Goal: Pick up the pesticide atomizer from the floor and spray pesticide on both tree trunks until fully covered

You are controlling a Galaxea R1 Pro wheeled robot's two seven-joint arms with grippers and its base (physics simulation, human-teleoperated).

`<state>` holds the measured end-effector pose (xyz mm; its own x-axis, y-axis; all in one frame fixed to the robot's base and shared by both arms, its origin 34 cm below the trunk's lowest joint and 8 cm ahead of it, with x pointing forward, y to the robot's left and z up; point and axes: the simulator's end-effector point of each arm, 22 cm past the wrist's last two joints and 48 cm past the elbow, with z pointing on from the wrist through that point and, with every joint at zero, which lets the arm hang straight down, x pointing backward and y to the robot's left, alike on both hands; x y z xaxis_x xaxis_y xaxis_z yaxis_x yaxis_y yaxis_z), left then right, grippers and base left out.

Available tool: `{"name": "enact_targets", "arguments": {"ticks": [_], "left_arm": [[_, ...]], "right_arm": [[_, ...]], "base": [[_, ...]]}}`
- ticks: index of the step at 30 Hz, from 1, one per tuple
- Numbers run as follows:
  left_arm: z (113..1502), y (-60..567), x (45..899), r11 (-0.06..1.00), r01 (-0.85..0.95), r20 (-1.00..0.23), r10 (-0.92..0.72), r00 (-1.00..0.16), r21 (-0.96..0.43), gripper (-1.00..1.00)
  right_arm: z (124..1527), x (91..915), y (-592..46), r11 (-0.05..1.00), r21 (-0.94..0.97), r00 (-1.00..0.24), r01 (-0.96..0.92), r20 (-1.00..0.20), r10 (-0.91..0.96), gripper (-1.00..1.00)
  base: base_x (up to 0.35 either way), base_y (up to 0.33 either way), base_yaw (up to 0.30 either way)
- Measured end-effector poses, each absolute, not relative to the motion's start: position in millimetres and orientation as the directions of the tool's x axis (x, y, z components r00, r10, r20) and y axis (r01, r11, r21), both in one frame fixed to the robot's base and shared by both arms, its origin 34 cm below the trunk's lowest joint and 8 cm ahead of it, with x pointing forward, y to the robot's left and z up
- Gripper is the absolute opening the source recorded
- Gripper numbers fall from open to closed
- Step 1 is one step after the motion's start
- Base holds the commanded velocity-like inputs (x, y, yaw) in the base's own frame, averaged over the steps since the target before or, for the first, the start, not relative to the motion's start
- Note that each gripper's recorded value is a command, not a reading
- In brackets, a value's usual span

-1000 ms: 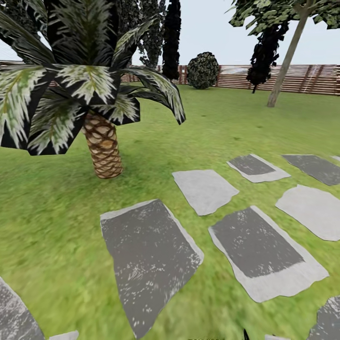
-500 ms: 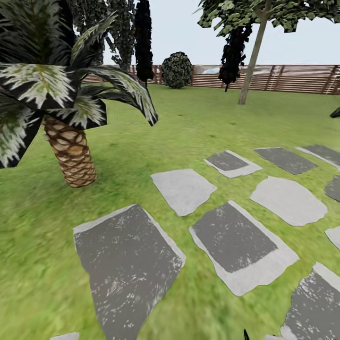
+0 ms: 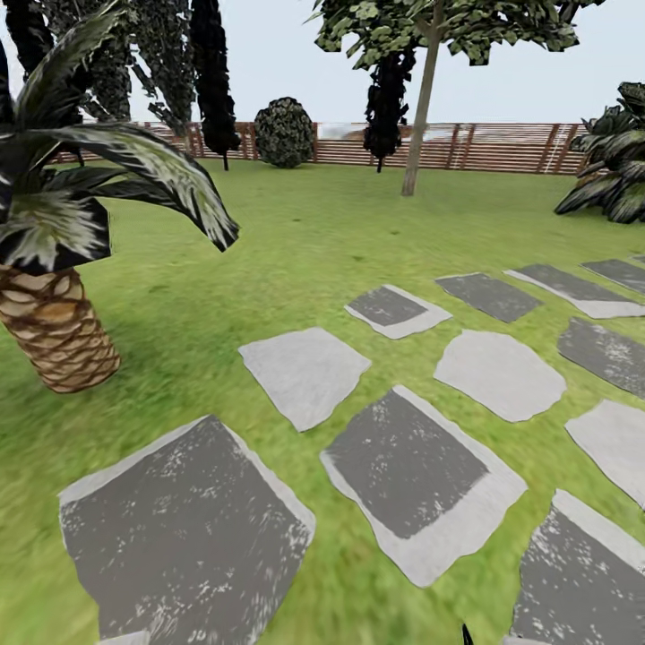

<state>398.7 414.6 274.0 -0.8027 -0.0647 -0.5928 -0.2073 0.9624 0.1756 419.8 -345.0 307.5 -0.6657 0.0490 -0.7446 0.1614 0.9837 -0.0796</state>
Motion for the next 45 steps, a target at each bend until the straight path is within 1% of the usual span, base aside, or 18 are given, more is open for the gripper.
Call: {"name": "enact_targets", "arguments": {"ticks": [12,26,45], "left_arm": [[276.0,414.9,400.7,0.962,-0.210,-0.598,-0.065,-0.799,0.175,-1.00],[280.5,415.0,405.7,0.962,-0.213,-0.610,-0.066,-0.789,0.172,-1.00],[281.4,415.5,406.3,0.962,-0.214,-0.612,-0.066,-0.788,0.172,-1.00]], "right_arm": [[309.6,421.8,-345.1,0.984,-0.079,-0.661,0.162,-0.749,0.049,1.00],[314.6,426.6,-344.7,0.984,-0.075,-0.649,0.164,-0.760,0.050,1.00],[314.8,427.0,-343.0,0.985,-0.072,-0.648,0.159,-0.760,0.049,1.00]], "base": [[0.336,-0.067,-0.273],[0.336,-0.003,-0.235],[0.336,0.000,-0.015]]}}
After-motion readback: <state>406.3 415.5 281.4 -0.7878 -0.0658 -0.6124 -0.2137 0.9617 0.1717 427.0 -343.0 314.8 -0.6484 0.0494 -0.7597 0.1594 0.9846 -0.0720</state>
